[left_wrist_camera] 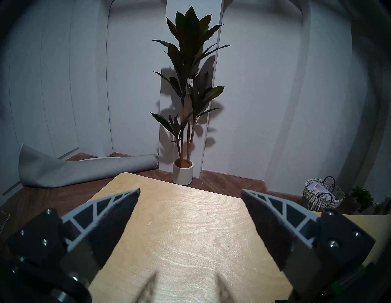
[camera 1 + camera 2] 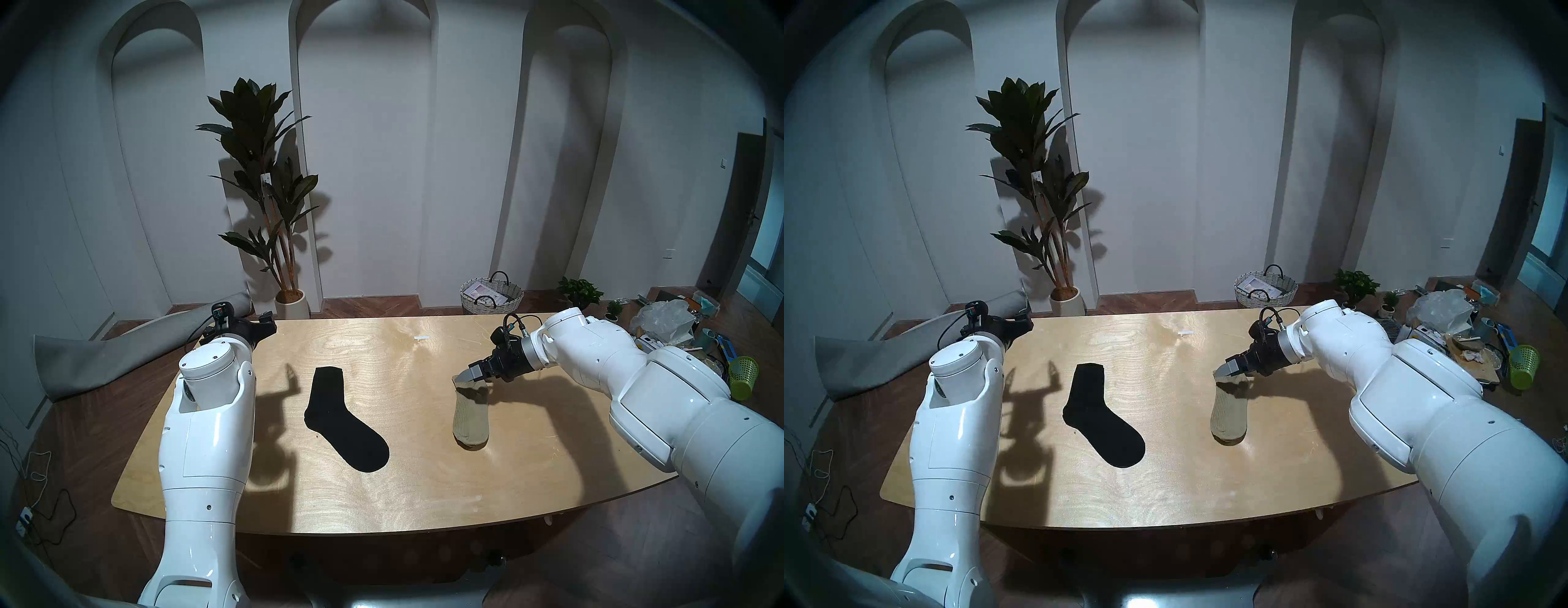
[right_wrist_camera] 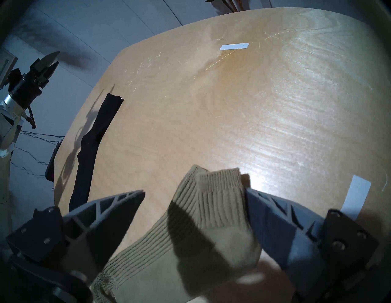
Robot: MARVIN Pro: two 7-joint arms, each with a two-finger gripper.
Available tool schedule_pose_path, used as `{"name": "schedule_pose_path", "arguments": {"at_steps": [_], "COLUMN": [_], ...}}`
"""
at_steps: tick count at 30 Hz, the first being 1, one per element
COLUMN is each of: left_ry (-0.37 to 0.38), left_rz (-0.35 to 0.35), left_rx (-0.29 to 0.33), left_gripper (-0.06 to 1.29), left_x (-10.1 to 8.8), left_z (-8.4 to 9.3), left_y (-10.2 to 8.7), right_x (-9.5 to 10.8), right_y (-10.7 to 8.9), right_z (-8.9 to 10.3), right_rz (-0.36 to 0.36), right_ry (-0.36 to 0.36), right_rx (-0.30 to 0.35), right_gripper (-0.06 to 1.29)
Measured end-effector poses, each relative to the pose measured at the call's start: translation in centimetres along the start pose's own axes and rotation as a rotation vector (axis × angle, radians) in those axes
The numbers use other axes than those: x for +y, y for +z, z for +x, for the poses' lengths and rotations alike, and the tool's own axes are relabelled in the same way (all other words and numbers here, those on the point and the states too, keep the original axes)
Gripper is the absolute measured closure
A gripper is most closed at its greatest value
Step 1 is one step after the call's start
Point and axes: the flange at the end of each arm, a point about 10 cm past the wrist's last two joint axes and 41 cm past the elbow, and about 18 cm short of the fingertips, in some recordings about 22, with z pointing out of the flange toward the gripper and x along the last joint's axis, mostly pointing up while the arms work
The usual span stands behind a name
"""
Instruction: Fold socks in half once and place them neatly on the table
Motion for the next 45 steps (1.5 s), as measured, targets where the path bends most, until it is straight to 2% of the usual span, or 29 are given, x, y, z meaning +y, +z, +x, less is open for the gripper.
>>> {"name": "schedule_pose_path", "arguments": {"at_steps": [2, 5, 7, 9, 10, 12, 13, 14, 21, 26, 32, 39, 45], "left_ry": [-0.006, -0.012, -0.016, -0.021, -0.022, -0.024, -0.026, -0.026, -0.034, -0.04, -0.051, -0.065, -0.085], "left_rz": [0.004, 0.008, 0.011, 0.014, 0.015, 0.016, 0.017, 0.018, 0.017, 0.018, 0.029, 0.045, 0.056], "left_rx": [-0.003, -0.005, -0.006, -0.006, -0.006, -0.006, -0.006, -0.006, 0.0, 0.003, 0.006, 0.002, 0.004], "left_gripper": [-0.01, -0.01, -0.01, -0.01, -0.01, -0.01, -0.01, -0.01, -0.01, -0.01, -0.01, -0.01, -0.01], "left_x": [-0.1, -0.2, -0.3, -0.5, -0.5, -0.6, -0.7, -0.7, -0.9, -1.2, -1.9, -2.8, -3.3], "left_z": [-0.2, -0.4, -0.4, -0.5, -0.5, -0.6, -0.6, -0.6, -0.4, -0.3, -0.3, -0.8, -1.2], "left_y": [-0.2, -0.3, -0.4, -0.6, -0.6, -0.7, -0.7, -0.8, -0.9, -1.0, -1.2, -1.5, -1.9], "right_x": [0.4, 0.5, 0.6, 0.7, 0.7, 0.8, 0.9, 1.0, 1.1, 0.8, 0.4, -0.1, -0.4], "right_y": [0.4, 0.6, 0.6, 0.7, 0.7, 0.7, 0.6, 0.6, 0.2, -0.2, -0.9, -1.8, -2.0], "right_z": [-0.8, -0.9, -0.8, -0.7, -0.6, -0.5, -0.4, -0.4, 0.7, 1.9, 3.8, 5.8, 6.8], "right_rz": [-0.019, -0.026, -0.028, -0.035, -0.038, -0.045, -0.052, -0.056, -0.093, -0.116, -0.174, -0.224, -0.251], "right_ry": [0.004, 0.012, 0.017, 0.027, 0.031, 0.043, 0.051, 0.055, 0.061, 0.034, -0.07, -0.16, -0.239], "right_rx": [-0.016, -0.001, 0.017, 0.038, 0.046, 0.065, 0.077, 0.083, 0.117, 0.124, 0.091, 0.092, 0.09], "right_gripper": [-0.02, -0.01, 0.09, 0.62, 0.84, 0.92, 1.11, 1.24, 1.25, 1.25, 1.25, 1.25, 1.25]}}
